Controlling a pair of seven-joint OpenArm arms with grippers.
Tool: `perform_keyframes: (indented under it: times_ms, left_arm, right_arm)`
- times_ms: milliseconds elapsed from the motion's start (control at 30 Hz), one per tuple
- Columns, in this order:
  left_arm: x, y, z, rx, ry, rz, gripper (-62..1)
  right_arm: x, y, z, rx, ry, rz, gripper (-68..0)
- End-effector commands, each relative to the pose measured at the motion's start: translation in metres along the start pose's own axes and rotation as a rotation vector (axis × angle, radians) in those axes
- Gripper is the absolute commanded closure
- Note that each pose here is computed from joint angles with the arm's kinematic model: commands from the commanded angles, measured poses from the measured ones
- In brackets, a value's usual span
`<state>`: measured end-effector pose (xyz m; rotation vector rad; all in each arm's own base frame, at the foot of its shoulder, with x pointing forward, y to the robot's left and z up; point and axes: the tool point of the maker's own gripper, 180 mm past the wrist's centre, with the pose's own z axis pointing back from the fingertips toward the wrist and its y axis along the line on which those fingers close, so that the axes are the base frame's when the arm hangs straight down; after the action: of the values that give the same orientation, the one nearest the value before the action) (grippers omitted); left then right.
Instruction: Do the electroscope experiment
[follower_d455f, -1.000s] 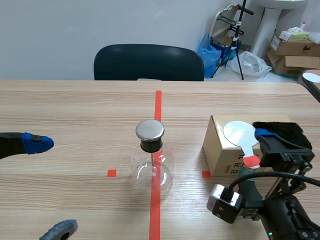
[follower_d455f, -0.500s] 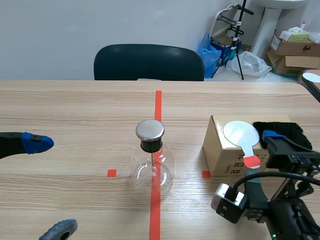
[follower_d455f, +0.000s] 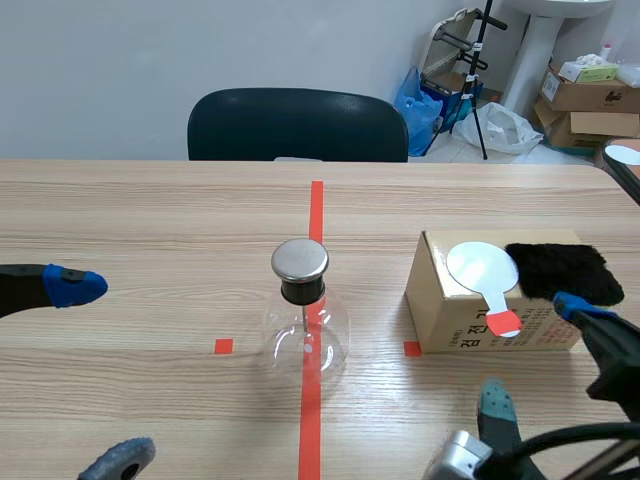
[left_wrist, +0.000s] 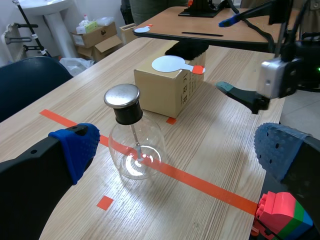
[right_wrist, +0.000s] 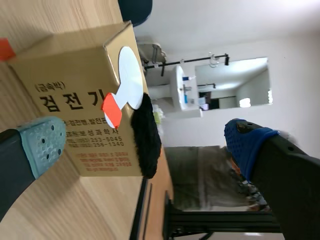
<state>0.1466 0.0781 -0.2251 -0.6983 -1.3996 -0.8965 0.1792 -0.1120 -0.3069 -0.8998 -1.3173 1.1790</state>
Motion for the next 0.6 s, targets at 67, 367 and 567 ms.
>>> perform_keyframes:
  times_ms: [67, 367, 567]
  left_arm:
    - [0.006, 0.002, -0.001, 0.02, -0.034, 0.009, -62.3]
    - [0.009, 0.014, -0.009, 0.25, 0.03, -0.026, -62.3]
    - [0.041, 0.029, -0.016, 0.43, 0.034, -0.059, -62.3]
  right_arm:
    - [-0.003, -0.023, -0.003, 0.023, -0.015, -0.119, -67.9]
    - [0.009, -0.076, -0.019, 0.106, -0.106, -0.584, -67.9]
    - [0.026, -0.101, -0.024, 0.194, -0.225, -0.806, -67.9]
